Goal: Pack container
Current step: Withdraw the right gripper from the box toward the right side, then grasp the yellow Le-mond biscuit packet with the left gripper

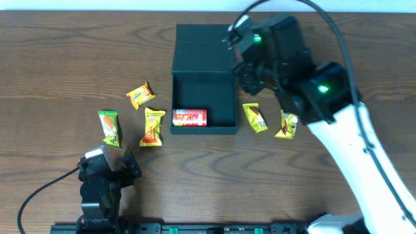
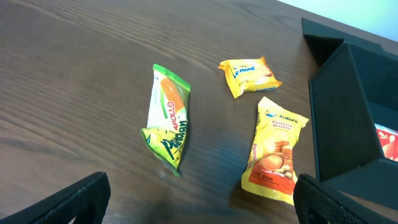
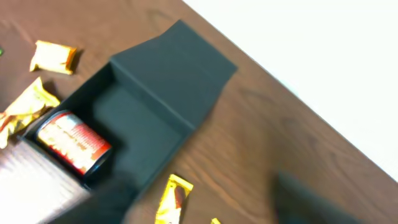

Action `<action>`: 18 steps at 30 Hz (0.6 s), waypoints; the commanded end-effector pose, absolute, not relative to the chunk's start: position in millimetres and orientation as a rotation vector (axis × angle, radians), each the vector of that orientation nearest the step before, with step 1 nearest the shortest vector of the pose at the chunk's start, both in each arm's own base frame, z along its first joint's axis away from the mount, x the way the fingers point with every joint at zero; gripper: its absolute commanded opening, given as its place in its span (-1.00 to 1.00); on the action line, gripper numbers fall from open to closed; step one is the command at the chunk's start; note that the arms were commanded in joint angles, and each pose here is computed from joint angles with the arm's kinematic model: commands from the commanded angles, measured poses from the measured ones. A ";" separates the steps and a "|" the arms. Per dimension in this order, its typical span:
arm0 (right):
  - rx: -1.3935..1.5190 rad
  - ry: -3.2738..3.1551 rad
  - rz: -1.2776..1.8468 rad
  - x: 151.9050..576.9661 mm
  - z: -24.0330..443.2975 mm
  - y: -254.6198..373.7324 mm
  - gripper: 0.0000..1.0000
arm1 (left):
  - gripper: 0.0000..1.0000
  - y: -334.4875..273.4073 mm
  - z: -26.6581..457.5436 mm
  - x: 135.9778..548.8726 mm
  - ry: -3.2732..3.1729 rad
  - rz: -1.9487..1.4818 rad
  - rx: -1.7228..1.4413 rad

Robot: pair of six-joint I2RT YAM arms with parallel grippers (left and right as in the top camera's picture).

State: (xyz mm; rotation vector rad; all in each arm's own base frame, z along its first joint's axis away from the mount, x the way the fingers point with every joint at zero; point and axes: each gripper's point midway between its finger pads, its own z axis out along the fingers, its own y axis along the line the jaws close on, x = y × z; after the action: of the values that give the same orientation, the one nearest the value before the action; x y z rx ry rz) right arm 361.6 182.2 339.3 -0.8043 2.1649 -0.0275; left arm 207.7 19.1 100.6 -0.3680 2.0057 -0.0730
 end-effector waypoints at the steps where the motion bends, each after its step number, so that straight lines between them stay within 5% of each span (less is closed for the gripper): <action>1: -0.753 2.133 -0.069 357.5 358.9 159.7 0.99 | 0.91 18.2 96.1 208.0 2.015 -0.062 -0.343; 6: -0.738 2.147 -0.080 352.1 360.8 149.2 0.98 | 0.90 7.9 96.7 209.2 2.011 -0.162 -0.369; 10: -0.754 2.172 -0.079 347.5 355.4 148.6 0.99 | 0.90 -38.6 99.4 205.5 2.017 -0.641 -0.542; 18: -0.745 2.165 -0.086 349.5 357.2 147.6 0.99 | 0.91 -38.7 112.6 211.8 1.928 -0.763 -0.698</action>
State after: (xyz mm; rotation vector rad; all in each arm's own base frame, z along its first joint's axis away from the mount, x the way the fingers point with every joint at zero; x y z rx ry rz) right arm 347.8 151.4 354.0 -0.7525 2.1738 -0.0646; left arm 211.5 -31.6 112.7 -0.6201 1.9465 -0.6550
